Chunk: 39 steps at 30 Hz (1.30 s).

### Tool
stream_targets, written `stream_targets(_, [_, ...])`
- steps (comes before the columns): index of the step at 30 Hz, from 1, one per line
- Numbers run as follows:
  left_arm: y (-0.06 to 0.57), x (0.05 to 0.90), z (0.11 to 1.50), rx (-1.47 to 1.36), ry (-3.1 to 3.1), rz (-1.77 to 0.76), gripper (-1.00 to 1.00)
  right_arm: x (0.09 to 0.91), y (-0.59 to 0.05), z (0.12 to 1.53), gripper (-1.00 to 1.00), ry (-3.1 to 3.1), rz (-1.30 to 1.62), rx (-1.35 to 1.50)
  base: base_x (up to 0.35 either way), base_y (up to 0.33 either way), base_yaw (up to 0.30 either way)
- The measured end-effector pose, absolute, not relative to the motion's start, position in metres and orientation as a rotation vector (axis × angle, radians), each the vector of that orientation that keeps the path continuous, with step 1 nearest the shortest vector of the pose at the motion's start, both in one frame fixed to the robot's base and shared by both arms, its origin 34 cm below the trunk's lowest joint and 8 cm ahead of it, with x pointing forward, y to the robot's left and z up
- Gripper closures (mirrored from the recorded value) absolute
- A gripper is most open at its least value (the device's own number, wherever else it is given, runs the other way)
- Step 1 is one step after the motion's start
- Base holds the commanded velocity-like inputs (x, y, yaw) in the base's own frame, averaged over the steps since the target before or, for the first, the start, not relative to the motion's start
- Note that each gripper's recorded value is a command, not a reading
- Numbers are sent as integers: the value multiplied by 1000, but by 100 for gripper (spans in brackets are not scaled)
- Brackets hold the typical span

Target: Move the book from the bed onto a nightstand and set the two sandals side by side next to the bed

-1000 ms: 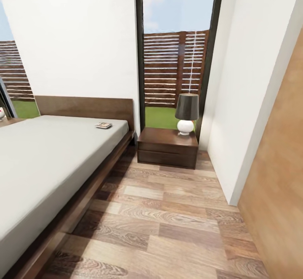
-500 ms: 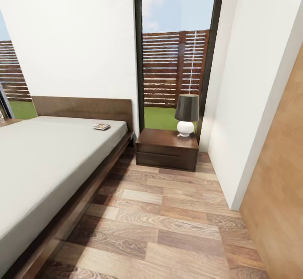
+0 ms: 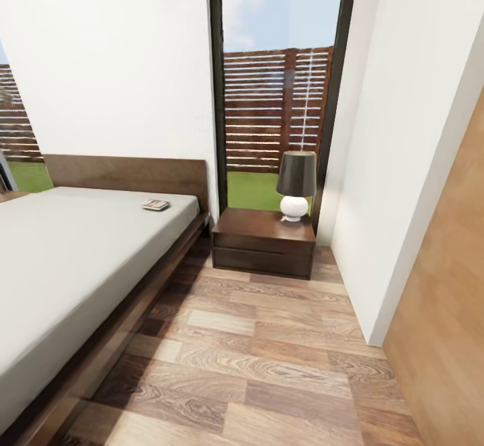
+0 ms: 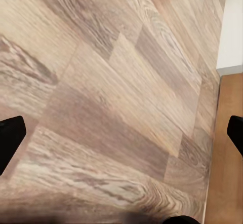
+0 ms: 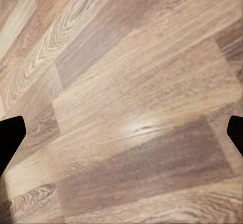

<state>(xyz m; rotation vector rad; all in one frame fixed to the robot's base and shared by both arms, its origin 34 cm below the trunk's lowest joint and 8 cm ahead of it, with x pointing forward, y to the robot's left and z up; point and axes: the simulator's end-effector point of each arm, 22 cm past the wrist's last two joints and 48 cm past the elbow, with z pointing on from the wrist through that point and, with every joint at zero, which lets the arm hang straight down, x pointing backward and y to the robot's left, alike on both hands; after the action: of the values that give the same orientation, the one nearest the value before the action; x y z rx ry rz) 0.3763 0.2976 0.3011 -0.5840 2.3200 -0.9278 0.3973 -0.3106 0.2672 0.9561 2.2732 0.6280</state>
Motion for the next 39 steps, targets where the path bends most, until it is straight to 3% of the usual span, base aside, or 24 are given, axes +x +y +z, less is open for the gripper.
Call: stream_targets(39, [297, 376, 301, -584, 2320, -929, -100, 397, -311, 267, -100, 2273, 628, 957, 163, -86, 21])
